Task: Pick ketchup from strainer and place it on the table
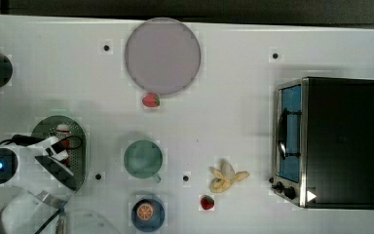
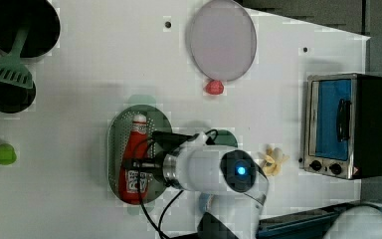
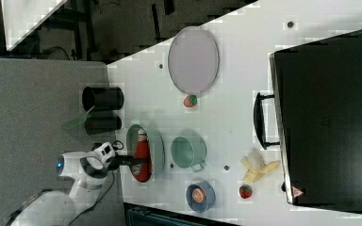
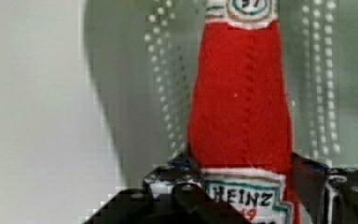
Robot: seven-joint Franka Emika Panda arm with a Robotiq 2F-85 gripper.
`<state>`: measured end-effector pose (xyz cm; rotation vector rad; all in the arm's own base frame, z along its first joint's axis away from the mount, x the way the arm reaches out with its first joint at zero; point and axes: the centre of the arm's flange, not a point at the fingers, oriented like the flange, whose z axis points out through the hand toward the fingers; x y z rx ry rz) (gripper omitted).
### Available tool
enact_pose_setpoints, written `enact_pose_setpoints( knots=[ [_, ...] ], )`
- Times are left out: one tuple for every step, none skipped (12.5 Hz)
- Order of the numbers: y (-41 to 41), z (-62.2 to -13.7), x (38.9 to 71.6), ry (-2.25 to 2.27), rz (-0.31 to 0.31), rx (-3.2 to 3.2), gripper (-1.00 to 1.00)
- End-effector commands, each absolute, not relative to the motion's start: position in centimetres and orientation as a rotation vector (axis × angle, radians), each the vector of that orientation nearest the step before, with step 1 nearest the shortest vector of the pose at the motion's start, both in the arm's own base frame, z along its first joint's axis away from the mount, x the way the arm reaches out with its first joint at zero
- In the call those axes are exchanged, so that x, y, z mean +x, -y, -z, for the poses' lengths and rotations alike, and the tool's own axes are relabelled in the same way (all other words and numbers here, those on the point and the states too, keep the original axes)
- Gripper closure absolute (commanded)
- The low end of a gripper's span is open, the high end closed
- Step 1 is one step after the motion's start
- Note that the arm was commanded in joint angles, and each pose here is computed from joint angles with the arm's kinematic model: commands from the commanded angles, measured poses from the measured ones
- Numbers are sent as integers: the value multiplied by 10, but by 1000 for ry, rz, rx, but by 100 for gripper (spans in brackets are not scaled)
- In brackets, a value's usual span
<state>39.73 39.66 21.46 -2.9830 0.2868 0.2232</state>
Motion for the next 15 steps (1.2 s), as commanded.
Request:
enact_pose_setpoints(
  knots=[
    [-418, -305, 407, -332, -166, -2924, -13],
    [-417, -323, 411, -309, -208, -2934, -13],
    [-414, -339, 417, -270, -242, -2950, -13],
    [-408, -356, 428, -231, -262, -2963, -13],
    [-401, -370, 439, -193, -270, -2983, -13],
    [-391, -384, 452, -179, -270, -2995, -13],
    [-380, -398, 466, -188, -265, -3001, -13],
    [-366, -410, 480, -212, -256, -3002, -13],
    [-352, -422, 494, -227, -239, -3001, -13],
    [-335, -432, 508, -243, -213, -3001, -13],
    [-318, -442, 522, -256, -191, -2998, -13],
    [-298, -450, 535, -277, -170, -2993, -13],
    [-276, -455, 546, -291, -170, -2998, -13],
    [-253, -457, 554, -309, -179, -3009, -13],
    [-230, -457, 560, -326, -195, -3020, -13]
  ],
)
